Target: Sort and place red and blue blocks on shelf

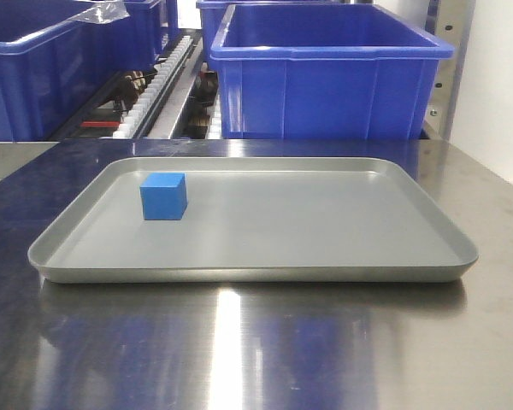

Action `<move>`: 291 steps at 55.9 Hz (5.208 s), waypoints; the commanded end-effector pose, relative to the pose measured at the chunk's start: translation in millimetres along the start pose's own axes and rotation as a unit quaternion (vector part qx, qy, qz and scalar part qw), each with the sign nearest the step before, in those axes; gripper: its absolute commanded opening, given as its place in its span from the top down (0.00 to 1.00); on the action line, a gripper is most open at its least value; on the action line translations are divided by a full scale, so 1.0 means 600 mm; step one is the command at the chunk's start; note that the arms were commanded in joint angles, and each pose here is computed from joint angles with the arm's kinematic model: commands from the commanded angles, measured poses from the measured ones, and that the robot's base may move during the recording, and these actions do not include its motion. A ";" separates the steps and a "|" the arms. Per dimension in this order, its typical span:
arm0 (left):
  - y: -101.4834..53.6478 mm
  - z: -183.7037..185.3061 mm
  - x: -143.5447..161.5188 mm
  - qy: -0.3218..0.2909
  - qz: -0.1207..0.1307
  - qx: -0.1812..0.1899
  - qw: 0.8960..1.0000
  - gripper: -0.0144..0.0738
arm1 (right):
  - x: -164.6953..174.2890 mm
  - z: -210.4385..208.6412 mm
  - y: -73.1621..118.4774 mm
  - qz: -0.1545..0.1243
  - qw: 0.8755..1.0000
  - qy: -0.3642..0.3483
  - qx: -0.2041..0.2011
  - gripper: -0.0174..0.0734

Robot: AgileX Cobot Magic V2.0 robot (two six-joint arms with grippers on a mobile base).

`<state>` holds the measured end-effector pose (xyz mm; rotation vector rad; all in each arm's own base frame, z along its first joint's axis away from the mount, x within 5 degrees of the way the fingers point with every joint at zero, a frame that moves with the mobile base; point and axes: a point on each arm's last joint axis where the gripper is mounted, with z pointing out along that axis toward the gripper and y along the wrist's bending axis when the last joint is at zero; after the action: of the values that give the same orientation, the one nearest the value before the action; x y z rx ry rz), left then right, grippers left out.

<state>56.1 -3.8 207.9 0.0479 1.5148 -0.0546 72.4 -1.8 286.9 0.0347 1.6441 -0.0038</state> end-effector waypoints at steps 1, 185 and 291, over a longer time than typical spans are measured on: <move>0.002 -0.002 0.001 -0.041 -0.005 -0.006 0.999 0.75 | -0.028 -0.002 0.000 -0.006 0.999 -0.054 0.001 0.40; -0.347 0.501 -0.052 0.566 -0.046 0.023 0.823 0.20 | -0.028 -0.002 0.000 -0.006 0.999 -0.052 0.001 0.40; -0.038 0.238 -0.186 0.071 -0.046 0.050 0.995 0.50 | -0.028 -0.002 0.000 -0.006 0.999 -0.052 0.001 0.40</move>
<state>210.8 -50.7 302.9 0.1373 1.9153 -0.2288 72.4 -1.8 286.9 0.0336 1.6441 -0.0054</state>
